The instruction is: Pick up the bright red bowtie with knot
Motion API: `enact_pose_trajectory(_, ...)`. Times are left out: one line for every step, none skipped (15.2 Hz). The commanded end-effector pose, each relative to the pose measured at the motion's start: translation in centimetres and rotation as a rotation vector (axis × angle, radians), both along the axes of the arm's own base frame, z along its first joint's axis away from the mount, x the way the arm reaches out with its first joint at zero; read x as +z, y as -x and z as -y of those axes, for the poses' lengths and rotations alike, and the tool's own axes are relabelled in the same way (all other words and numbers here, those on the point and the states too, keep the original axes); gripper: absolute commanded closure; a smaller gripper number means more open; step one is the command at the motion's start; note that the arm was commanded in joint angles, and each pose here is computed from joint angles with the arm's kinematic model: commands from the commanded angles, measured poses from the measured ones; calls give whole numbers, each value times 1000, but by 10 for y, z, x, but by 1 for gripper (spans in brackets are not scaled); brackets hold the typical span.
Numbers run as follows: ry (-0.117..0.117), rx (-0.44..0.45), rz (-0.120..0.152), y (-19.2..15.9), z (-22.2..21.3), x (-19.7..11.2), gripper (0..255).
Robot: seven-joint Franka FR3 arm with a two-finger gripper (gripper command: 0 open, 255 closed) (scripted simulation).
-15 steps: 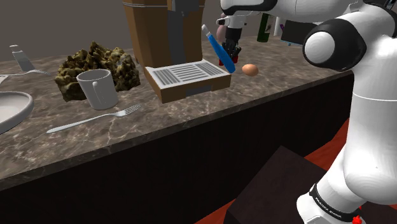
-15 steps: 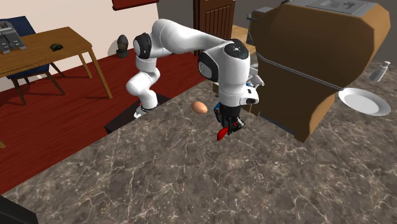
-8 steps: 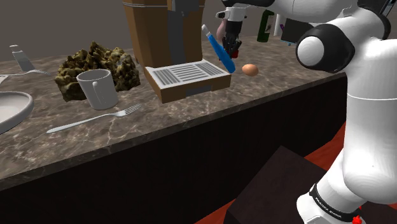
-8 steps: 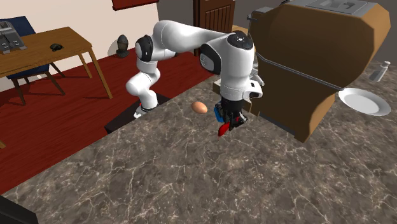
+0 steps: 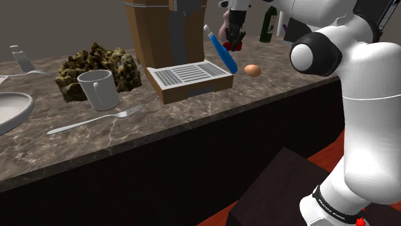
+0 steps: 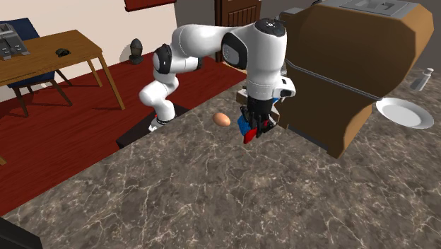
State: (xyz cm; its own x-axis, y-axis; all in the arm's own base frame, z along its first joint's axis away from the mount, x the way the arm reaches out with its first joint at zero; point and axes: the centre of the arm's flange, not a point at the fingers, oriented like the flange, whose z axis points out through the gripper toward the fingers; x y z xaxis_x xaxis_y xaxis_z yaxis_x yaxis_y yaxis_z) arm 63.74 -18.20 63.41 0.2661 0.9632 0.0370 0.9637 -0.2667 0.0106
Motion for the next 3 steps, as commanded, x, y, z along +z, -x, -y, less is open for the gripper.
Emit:
enact_pose_trajectory(0,0,-1,1,-1,11,255)
enact_pose_trajectory(0,0,-1,1,-1,12,255)
enact_pose_trajectory(0,1,-1,1,-1,12,255)
